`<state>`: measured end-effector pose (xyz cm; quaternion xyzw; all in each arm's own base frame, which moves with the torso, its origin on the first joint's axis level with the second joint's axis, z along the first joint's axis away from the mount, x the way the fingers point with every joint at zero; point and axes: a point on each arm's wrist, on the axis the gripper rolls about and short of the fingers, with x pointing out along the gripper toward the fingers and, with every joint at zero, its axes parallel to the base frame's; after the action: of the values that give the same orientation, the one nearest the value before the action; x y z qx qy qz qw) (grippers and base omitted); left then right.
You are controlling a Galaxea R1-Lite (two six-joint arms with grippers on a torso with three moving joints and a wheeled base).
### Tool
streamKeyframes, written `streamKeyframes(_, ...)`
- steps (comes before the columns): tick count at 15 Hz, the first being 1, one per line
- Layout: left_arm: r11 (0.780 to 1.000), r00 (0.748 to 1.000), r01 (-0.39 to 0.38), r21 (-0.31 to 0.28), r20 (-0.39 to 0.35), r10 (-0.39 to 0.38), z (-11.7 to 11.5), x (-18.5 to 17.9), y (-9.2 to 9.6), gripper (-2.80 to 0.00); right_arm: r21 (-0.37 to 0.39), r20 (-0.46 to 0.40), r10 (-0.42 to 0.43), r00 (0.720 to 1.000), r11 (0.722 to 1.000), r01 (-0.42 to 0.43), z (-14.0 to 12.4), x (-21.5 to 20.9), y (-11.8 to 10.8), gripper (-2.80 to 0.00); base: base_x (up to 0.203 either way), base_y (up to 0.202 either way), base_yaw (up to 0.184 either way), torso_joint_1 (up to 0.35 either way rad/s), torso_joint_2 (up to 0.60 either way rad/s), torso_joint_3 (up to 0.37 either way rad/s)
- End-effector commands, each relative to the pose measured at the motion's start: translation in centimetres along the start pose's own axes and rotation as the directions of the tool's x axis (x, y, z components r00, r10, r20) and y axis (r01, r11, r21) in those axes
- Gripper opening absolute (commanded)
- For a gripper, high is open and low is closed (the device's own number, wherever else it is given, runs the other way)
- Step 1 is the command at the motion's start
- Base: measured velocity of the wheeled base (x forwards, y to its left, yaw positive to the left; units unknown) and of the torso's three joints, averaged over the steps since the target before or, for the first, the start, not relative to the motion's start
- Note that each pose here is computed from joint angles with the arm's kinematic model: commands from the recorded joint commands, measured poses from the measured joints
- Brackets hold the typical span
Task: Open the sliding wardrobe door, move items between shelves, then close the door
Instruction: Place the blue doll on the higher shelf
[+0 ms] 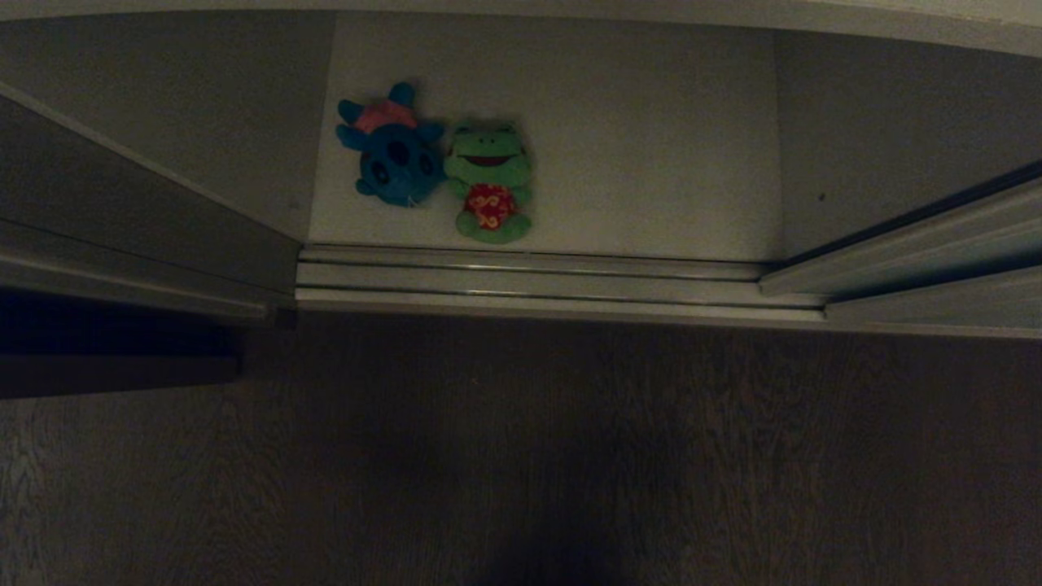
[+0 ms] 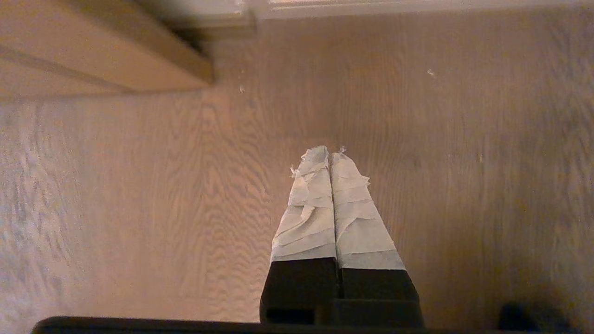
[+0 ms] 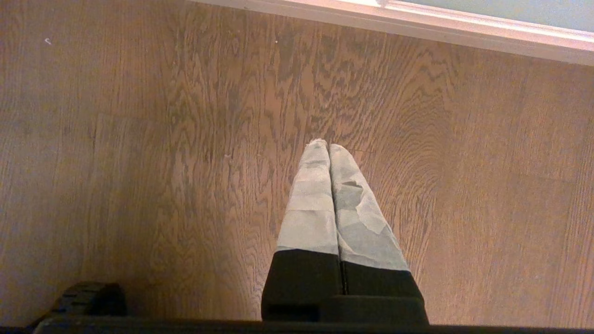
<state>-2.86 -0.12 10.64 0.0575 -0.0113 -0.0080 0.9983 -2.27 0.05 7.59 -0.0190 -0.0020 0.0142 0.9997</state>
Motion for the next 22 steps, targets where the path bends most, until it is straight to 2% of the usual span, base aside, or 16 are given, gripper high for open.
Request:
streamKeyframes(1,1.000,0.994,0.028,0.008,-0.106,-0.027,2.2,1.5,0.3,-2.80,-0.001,0.004,0.000,1.000,1.000,0.000,0.0,0.0,0.0,-2.80,0.000,0.000,0.000,0.000,0.00,0.000)
streamKeyframes(3,0.998,0.958,0.068,-0.007,-0.278,-0.067,4.3,4.9,0.6,-2.80,-0.001,0.004,0.000,1.000,1.000,0.000,0.0,0.0,0.0,-2.80,0.000,0.000,0.000,0.000,0.00,0.000)
streamKeyframes(6,0.985,0.876,0.160,-0.062,-0.451,-0.170,5.1,11.6,0.7,-2.80,-0.001,0.004,0.000,1.000,1.000,0.000,0.0,0.0,0.0,-2.80,0.000,0.000,0.000,0.000,0.00,0.000)
streamKeyframes(8,0.973,0.824,0.215,-0.078,-0.521,-0.224,4.3,15.8,0.6,-2.80,-0.001,0.004,0.000,1.000,1.000,0.000,0.0,0.0,0.0,-2.80,0.000,0.000,0.000,0.000,0.00,0.000)
streamKeyframes(9,0.968,0.809,0.238,-0.079,-0.536,-0.243,3.7,18.0,0.6,-2.80,-0.001,0.004,0.000,1.000,1.000,0.000,0.0,0.0,0.0,-2.80,0.000,0.000,0.000,0.000,0.00,0.000)
streamKeyframes(10,0.964,0.807,0.255,-0.077,-0.532,-0.256,3.3,20.1,0.5,-2.80,-0.001,0.006,0.000,1.000,1.000,0.000,0.0,0.0,0.0,-2.80,0.000,0.000,0.000,0.000,0.00,0.000)
streamKeyframes(11,0.961,0.816,0.265,-0.074,-0.513,-0.265,3.1,22.0,0.5,-2.80,-0.001,0.004,0.000,1.000,1.000,0.000,0.0,0.0,0.0,-2.80,0.000,0.000,0.000,0.000,0.00,0.000)
streamKeyframes(13,0.960,0.855,0.269,-0.080,-0.438,-0.277,3.6,26.0,0.3,-2.80,-0.001,0.004,0.000,1.000,1.000,0.000,0.0,0.0,0.0,-2.80,0.000,0.000,0.000,0.000,0.00,0.000)
streamKeyframes(14,0.961,0.878,0.261,-0.097,-0.391,-0.277,4.0,27.9,0.2,-2.80,-0.001,0.003,0.001,1.000,1.000,-0.001,0.0,0.0,0.0,-2.80,0.000,0.000,0.000,0.000,0.00,0.000)
streamKeyframes(15,0.961,0.909,0.247,-0.126,-0.314,-0.274,4.9,29.9,0.1,-2.80,-0.001,0.004,0.000,1.000,1.000,0.000,0.0,0.0,0.0,-2.80,0.000,0.000,0.000,0.000,0.00,0.000)
streamKeyframes(16,0.959,0.928,0.237,-0.153,-0.256,-0.270,5.5,31.1,0.0,-2.80,-0.001,0.003,0.001,1.000,1.000,-0.001,0.0,0.0,0.0,-2.80,0.000,0.000,0.000,0.000,0.00,0.000)
streamKeyframes(17,0.958,0.942,0.229,-0.174,-0.208,-0.263,6.2,32.1,-0.1,-2.80,-0.001,0.003,0.001,1.000,1.000,-0.001,0.0,0.0,0.0,-2.80,0.000,0.000,0.000,0.000,0.00,0.000)
streamKeyframes(22,0.954,0.979,0.178,-0.242,-0.054,-0.197,9.7,35.3,-1.4,-2.80,-0.001,0.004,0.001,1.000,1.000,-0.001,0.0,0.0,0.0,-2.80,0.000,0.000,0.000,0.000,0.00,0.000)
